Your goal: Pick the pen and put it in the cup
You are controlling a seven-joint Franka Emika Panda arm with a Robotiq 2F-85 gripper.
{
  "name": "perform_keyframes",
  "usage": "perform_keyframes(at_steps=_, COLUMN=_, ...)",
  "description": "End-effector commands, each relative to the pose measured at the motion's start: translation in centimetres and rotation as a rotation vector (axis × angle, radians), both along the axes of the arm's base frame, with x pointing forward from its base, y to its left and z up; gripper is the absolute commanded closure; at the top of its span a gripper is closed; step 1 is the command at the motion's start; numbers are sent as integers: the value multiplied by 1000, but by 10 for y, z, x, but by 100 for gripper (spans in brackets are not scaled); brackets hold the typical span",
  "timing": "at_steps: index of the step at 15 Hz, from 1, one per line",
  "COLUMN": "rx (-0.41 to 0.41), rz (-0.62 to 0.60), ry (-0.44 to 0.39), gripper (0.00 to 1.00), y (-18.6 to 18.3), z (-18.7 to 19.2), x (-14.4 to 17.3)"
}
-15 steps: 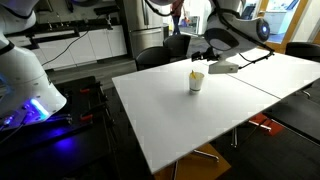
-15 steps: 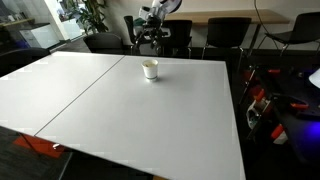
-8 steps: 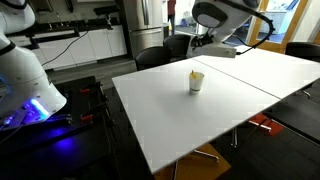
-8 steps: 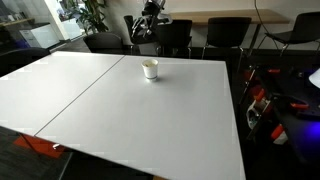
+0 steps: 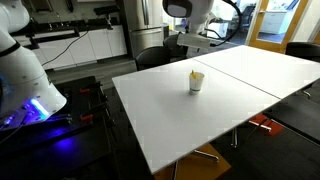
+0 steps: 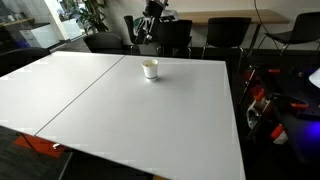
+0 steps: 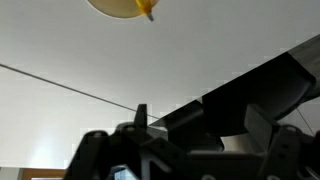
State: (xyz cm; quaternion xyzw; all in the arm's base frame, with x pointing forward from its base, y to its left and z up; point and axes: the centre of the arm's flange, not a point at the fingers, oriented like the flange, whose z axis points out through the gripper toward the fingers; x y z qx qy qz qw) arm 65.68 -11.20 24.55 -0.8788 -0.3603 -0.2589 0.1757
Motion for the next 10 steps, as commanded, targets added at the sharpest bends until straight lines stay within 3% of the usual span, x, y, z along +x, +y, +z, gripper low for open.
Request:
perform_keyframes(at_steps=1, rx=-35, rz=-54, ry=13, gripper=0, y=63, z=15, x=-64)
perform_keyframes(at_steps=2, rx=-17, rz=-16, ry=6, gripper=0, y=32, z=-1, x=-18)
perform_keyframes(at_steps=5, rx=-33, rz=-17, ry=21, gripper=0, y=57, z=0, x=-40)
perform_keyframes(at_steps=10, rx=-36, rz=-29, ry=23, gripper=0, y=51, z=3, x=-44)
